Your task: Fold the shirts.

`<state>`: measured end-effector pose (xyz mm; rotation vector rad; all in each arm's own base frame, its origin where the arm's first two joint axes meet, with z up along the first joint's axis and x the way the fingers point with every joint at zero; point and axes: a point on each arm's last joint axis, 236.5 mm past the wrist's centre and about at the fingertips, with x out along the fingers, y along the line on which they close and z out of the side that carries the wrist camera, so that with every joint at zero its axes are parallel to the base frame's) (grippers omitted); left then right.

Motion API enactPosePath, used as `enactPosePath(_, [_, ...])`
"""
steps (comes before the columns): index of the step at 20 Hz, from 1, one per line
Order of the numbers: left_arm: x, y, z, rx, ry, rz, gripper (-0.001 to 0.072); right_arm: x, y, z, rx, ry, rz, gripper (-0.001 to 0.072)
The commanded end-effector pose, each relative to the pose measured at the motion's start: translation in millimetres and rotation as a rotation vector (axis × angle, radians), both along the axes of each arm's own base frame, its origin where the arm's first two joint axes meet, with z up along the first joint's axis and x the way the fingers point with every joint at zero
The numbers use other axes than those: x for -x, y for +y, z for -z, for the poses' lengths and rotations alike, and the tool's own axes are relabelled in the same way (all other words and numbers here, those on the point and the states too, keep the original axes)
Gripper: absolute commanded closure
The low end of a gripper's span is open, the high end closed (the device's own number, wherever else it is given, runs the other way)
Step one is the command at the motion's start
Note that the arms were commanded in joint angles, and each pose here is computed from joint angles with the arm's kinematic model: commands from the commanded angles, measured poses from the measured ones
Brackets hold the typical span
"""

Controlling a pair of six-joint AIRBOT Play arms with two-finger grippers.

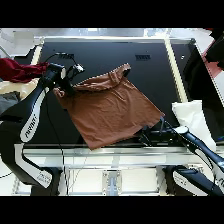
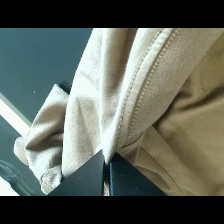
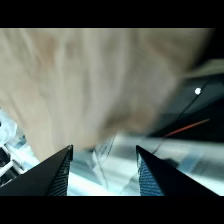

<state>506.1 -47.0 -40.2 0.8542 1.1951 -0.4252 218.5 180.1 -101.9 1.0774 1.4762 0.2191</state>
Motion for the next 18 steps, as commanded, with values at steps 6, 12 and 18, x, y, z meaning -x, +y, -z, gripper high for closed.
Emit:
enactPosePath(6, [2.1, 4.7, -2.3, -0.018, 0.006, -0.002, 0.0701, -96.5, -1.6, -13.6, 0.131, -0.242, 0.100, 0.0700])
enactPosePath(12, [42.4, 62.5, -41.4, -0.046, 0.054, -0.301, 0.0701, -197.9, -61.3, -115.9, 0.346, -0.645, 0.024, 0.0702])
enactPosePath(18, [117.5, 26.0, -32.3, 0.305, 0.379, -0.626, 0.0702, -276.3, -156.9, -223.1, 0.545, -0.876, 0.159, 0.0703])
